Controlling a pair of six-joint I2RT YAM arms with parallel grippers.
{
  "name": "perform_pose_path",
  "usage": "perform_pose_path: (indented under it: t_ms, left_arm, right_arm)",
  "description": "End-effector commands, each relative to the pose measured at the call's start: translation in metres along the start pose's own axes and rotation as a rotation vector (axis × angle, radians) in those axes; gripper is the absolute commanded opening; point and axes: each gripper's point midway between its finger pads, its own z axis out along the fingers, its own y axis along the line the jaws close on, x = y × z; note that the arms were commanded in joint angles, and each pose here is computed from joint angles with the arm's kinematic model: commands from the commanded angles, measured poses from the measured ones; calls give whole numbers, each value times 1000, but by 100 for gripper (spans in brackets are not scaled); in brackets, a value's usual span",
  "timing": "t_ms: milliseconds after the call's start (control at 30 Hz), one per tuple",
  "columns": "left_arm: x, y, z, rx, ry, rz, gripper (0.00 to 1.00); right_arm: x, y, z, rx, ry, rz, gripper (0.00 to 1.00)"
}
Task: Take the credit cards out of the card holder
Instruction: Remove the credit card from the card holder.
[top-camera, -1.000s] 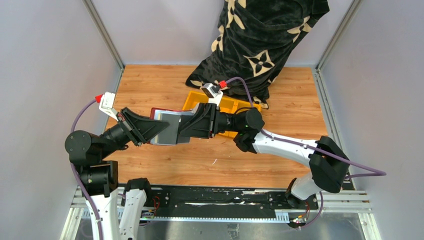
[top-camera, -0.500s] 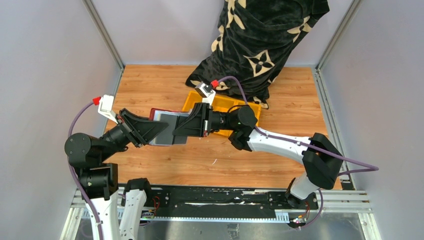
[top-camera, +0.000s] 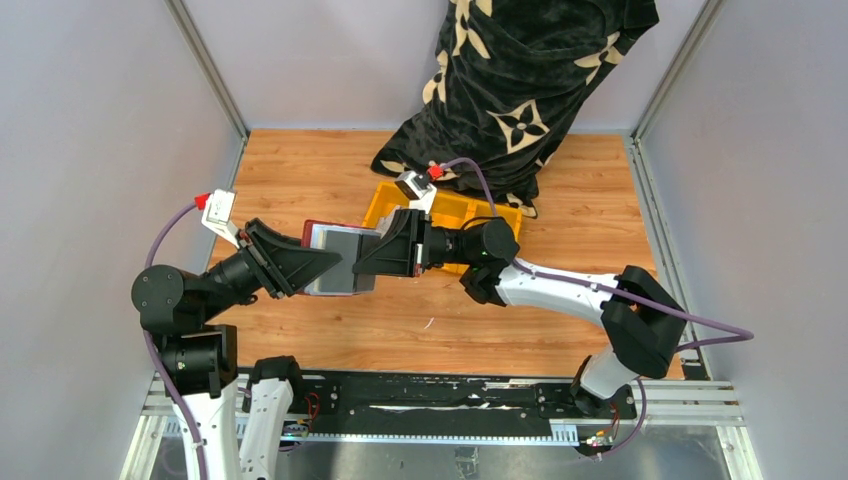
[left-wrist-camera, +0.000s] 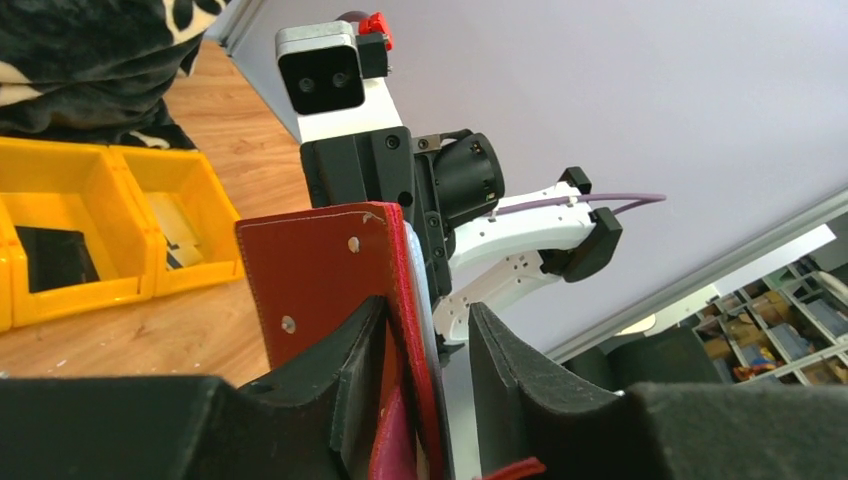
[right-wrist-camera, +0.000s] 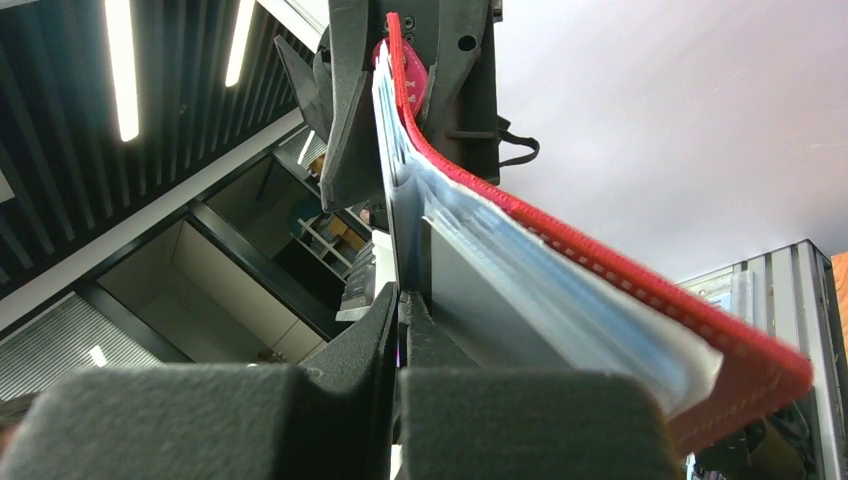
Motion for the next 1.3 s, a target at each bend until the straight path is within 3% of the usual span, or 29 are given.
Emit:
perform_pose_path:
  t_ms: [0,233,633,767,900,1067,1267]
  left_arm:
    - [3,-8,0,43,32,-18,36]
    - [1,-10,0,49,37,-25,22]
    - [1,-12,0,50,34,-23,15]
    - [1,-10,0,45,32,-24,10]
    - [0,-9,0,42,26,-21,9]
    - [-1,-7,1,32,16,-18,8]
    - [-1,-6,0,17,1,-4,8]
  right_arm:
    - [-11,29,-8,-73,-42,-70,0]
    - [-13,32,-13,-79,-47,-80,0]
    - [-16,34,-21,-86,-71,-87,1]
    - [-19,40,-18,-105,-75,-94,21]
    - [-17,45,-11,-124,-66,-98,30]
    - [-12,43,-2,-133,-49,-87,31]
    - [-11,41,0,-132,-47,-86,20]
